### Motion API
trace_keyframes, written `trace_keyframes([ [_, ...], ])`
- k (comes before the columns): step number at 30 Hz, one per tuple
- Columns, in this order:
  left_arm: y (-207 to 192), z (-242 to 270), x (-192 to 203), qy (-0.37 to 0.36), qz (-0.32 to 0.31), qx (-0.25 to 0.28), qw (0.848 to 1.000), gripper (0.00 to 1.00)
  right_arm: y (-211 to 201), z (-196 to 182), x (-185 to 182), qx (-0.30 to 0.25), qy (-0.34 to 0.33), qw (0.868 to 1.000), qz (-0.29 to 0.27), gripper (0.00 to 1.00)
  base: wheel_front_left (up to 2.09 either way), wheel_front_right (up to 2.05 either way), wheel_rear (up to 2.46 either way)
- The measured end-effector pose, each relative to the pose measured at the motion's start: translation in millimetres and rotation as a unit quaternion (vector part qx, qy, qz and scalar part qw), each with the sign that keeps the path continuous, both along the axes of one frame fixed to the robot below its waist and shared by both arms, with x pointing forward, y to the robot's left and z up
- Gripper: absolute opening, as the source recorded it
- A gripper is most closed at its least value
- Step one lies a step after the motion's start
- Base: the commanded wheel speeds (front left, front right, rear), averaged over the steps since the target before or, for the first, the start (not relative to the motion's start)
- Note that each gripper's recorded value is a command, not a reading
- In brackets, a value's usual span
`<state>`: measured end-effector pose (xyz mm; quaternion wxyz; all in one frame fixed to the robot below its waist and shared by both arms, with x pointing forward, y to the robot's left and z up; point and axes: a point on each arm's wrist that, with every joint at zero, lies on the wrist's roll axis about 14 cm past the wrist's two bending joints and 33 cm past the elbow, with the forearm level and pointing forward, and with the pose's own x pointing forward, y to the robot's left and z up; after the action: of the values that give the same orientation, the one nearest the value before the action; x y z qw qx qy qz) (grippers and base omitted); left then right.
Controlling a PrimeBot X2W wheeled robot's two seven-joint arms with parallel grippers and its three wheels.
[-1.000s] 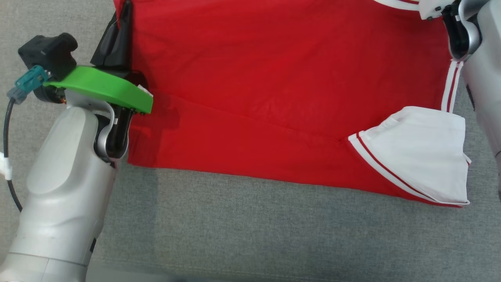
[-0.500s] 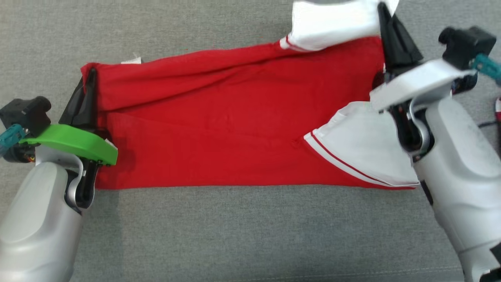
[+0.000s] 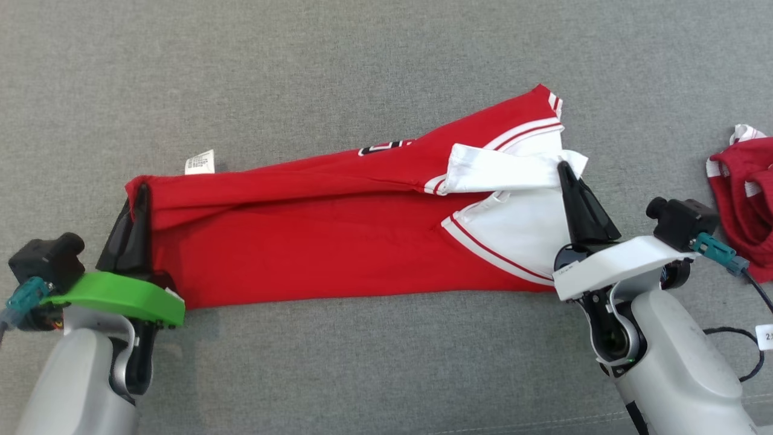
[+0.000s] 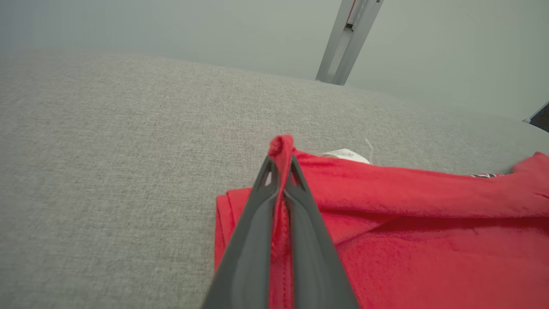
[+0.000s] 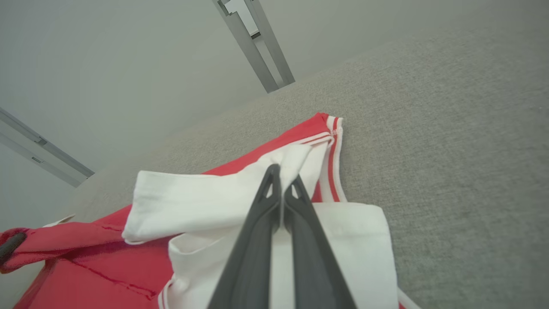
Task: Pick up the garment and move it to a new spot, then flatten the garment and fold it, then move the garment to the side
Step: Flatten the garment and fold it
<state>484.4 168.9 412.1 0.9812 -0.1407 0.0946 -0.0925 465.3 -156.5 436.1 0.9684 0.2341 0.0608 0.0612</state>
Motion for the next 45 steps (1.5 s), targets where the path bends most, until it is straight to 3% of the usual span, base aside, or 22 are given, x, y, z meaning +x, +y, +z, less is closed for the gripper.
trace_keyframes([
  [2,-1.6,-1.6,-9.2,0.004,0.001,0.002,1.000,0.05,-2.1,0.4,-4.6,0.003,0.002,1.000,-0.008,0.00,0.00,0.00,0.00],
  [4,-0.7,-8.1,-20.3,0.018,0.012,-0.005,1.000,0.81,0.1,-7.3,-12.7,0.002,0.016,1.000,-0.007,0.00,0.00,0.00,0.00],
  [5,1.9,-8.8,-23.7,0.020,0.020,-0.006,1.000,1.00,1.5,-10.9,-16.7,-0.001,0.023,1.000,-0.006,0.75,0.00,0.00,0.00],
  [6,5.9,-7.5,-25.4,0.019,0.030,-0.008,0.999,1.00,2.9,-13.4,-19.7,-0.002,0.028,1.000,-0.005,1.00,0.00,0.00,0.00],
  [15,39.1,9.9,-46.5,-0.009,0.131,-0.016,0.991,1.00,-2.8,-2.4,-20.9,-0.012,0.014,1.000,-0.022,1.00,0.00,0.00,0.00],
  [27,38.0,4.4,-75.2,0.006,0.148,-0.031,0.989,1.00,-9.0,-45.9,-7.8,-0.066,0.091,0.994,-0.012,1.00,0.00,0.00,0.00],
  [38,50.2,-2.5,-81.6,0.017,0.167,-0.033,0.985,1.00,26.1,-62.3,-4.9,-0.012,0.125,0.992,0.018,1.00,0.00,0.00,0.00],
  [39,49.9,-3.3,-81.3,0.018,0.167,-0.033,0.985,1.00,28.5,-62.8,-4.5,-0.007,0.126,0.992,0.021,0.92,0.00,0.00,0.00],
  [40,50.0,-4.2,-80.9,0.019,0.167,-0.034,0.985,1.00,31.2,-63.2,-3.5,-0.006,0.128,0.991,0.026,0.49,0.00,0.00,0.00],
  [41,50.1,-4.8,-80.6,0.020,0.168,-0.035,0.985,1.00,33.7,-63.3,-2.8,-0.005,0.128,0.991,0.031,0.00,0.00,0.00,0.00],
  [45,48.3,-7.1,-78.1,0.022,0.165,-0.035,0.985,1.00,39.8,-61.3,0.2,0.001,0.122,0.992,0.040,0.00,0.00,0.00,0.00],
])
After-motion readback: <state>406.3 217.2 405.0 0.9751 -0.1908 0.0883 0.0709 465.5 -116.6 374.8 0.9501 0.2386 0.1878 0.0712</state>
